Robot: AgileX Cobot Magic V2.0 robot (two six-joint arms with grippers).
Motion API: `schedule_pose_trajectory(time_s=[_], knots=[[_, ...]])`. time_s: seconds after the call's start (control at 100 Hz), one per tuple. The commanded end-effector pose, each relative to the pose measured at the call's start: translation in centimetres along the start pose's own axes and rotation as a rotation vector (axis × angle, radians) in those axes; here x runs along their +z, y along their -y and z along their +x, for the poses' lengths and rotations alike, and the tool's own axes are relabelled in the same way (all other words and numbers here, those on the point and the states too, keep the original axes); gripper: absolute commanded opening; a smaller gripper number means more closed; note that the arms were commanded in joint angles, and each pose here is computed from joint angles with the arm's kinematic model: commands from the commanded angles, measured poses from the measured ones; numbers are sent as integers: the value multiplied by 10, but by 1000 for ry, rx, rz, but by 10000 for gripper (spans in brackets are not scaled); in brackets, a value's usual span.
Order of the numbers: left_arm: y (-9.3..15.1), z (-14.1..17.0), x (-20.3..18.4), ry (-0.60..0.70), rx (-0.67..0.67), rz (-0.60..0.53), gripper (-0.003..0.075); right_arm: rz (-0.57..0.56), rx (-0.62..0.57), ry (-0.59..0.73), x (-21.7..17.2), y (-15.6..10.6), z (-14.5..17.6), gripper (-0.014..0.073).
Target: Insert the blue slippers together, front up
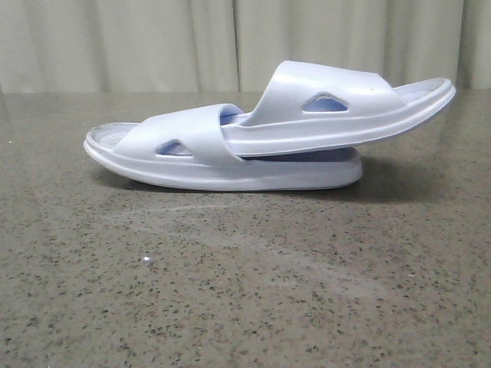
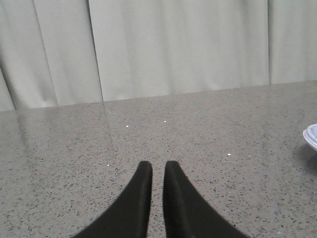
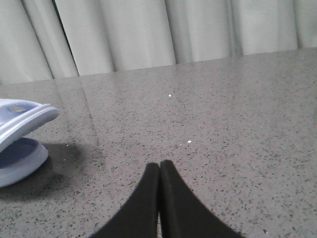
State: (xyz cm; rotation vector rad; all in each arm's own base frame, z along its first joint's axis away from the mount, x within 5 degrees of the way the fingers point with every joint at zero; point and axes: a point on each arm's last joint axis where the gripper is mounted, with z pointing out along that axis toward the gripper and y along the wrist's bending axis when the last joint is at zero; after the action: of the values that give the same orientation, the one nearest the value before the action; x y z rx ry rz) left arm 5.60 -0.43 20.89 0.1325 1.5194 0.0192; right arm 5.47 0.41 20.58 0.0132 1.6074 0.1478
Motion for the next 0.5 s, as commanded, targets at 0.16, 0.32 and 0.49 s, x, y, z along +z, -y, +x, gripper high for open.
schedule_pose_trajectory(time_s=[0.16, 0.32, 0.49], knots=[[-1, -5, -2, 90, -10, -12, 16, -31, -8, 149, 0, -2, -1, -107], [-1, -5, -2, 90, -10, -12, 16, -29, -7, 144, 0, -2, -1, -107], [-1, -5, -2, 90, -10, -12, 16, -29, -7, 144, 0, -2, -1, -107]])
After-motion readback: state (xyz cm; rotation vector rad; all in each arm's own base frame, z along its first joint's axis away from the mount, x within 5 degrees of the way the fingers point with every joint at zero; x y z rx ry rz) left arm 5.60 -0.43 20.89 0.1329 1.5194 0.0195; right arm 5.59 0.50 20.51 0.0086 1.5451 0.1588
